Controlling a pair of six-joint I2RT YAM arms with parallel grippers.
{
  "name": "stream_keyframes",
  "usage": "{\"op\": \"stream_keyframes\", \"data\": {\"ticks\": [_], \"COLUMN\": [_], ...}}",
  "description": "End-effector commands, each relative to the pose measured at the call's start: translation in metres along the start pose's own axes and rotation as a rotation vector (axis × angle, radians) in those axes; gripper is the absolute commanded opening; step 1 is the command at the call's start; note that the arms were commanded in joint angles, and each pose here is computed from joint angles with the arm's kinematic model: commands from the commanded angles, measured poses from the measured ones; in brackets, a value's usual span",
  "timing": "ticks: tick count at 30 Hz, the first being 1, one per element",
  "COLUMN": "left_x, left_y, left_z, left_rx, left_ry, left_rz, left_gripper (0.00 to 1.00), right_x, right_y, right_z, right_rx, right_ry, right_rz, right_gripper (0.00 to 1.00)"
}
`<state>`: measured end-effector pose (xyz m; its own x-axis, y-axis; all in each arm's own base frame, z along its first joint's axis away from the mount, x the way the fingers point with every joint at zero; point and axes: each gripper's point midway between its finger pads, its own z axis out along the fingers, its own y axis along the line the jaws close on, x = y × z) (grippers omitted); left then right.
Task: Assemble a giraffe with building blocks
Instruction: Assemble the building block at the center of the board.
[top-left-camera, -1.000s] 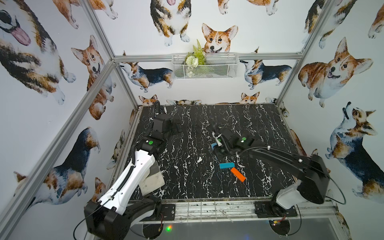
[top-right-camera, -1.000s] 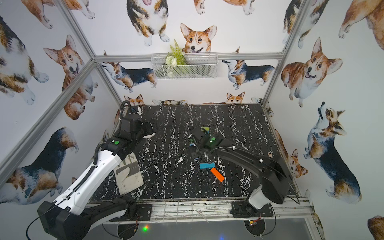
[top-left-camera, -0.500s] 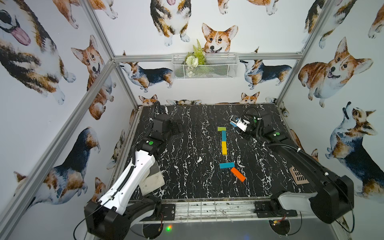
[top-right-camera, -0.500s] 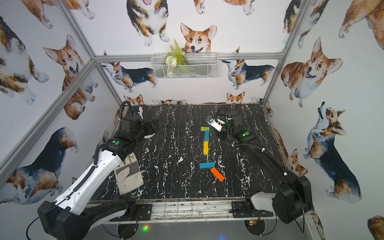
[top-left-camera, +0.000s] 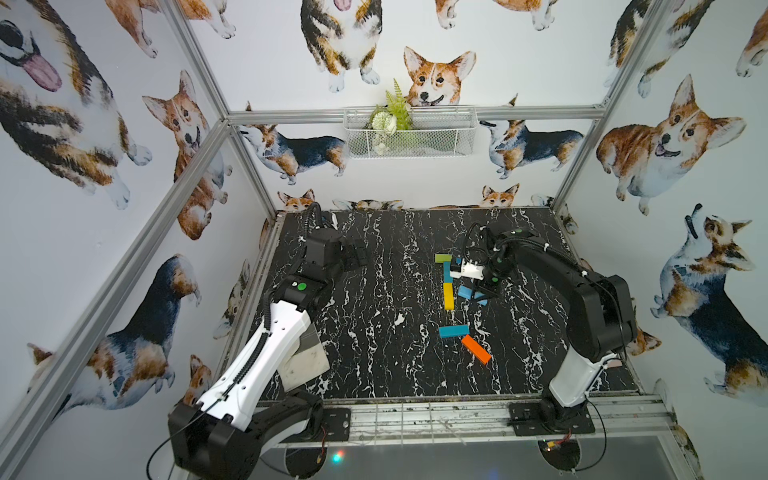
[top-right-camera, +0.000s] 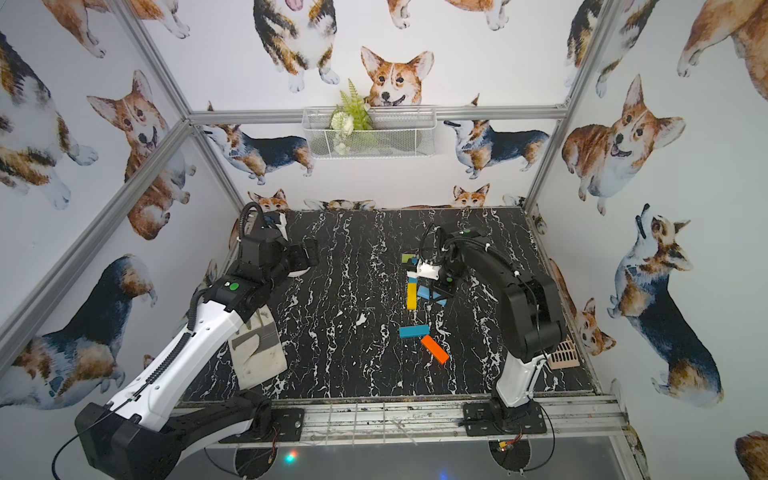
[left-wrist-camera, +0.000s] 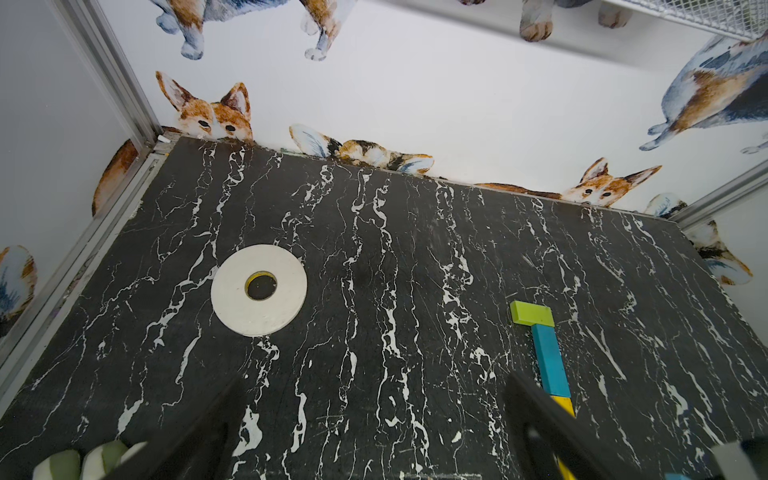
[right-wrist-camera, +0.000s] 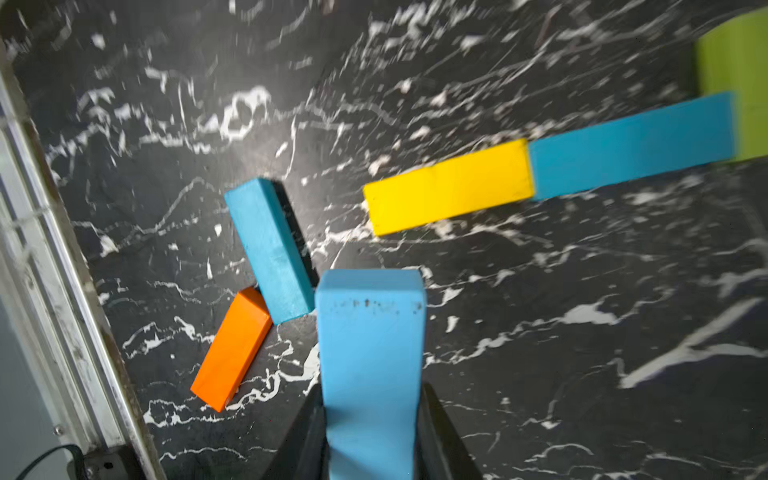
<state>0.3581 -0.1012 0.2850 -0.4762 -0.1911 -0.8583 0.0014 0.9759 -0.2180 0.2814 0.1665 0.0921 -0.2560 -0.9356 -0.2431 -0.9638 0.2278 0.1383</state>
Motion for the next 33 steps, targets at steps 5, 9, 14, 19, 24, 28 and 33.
{"op": "stream_keyframes", "data": {"ticks": [5, 9, 14, 19, 24, 28, 33], "left_x": [-0.007, -0.007, -0.007, -0.006, -0.007, -0.006, -0.006], "left_y": [-0.008, -0.007, -0.007, -0.006, -0.007, -0.006, -0.007], "left_z": [-0.001, -0.001, -0.001, 0.000, 0.001, 0.001, 0.000], "left_rx": [0.040, 0.035, 0.036, 0.033, 0.033, 0.032, 0.033], "left_ry": [-0.020, -0.021, -0.019, -0.019, -0.019, -0.017, -0.019], "left_rz": [-0.018, -0.017, -0.015, -0.012, -0.010, -0.010, -0.010], "left_gripper": [1.00, 1.00, 1.00, 1.00, 1.00, 1.00, 1.00], "right_x": [0.039, 0.032, 0.022, 0.013, 0.009, 0.006, 0.002], "right_y": [-0.031, -0.044, -0.058, -0.056, -0.054, -0.046, -0.041], "right_z": [0.038, 0.049, 0.057, 0.065, 0.068, 0.069, 0.069], "right_rx": [0.194, 0.245, 0.294, 0.252, 0.216, 0.188, 0.176], "right_ry": [0.243, 0.216, 0.208, 0.189, 0.181, 0.155, 0.130], "right_rz": [-0.196, -0.207, -0.239, -0.280, -0.286, -0.303, -0.295], "right_gripper": [0.06, 0.09, 0.10, 0.15, 0.19, 0.26, 0.46]}}
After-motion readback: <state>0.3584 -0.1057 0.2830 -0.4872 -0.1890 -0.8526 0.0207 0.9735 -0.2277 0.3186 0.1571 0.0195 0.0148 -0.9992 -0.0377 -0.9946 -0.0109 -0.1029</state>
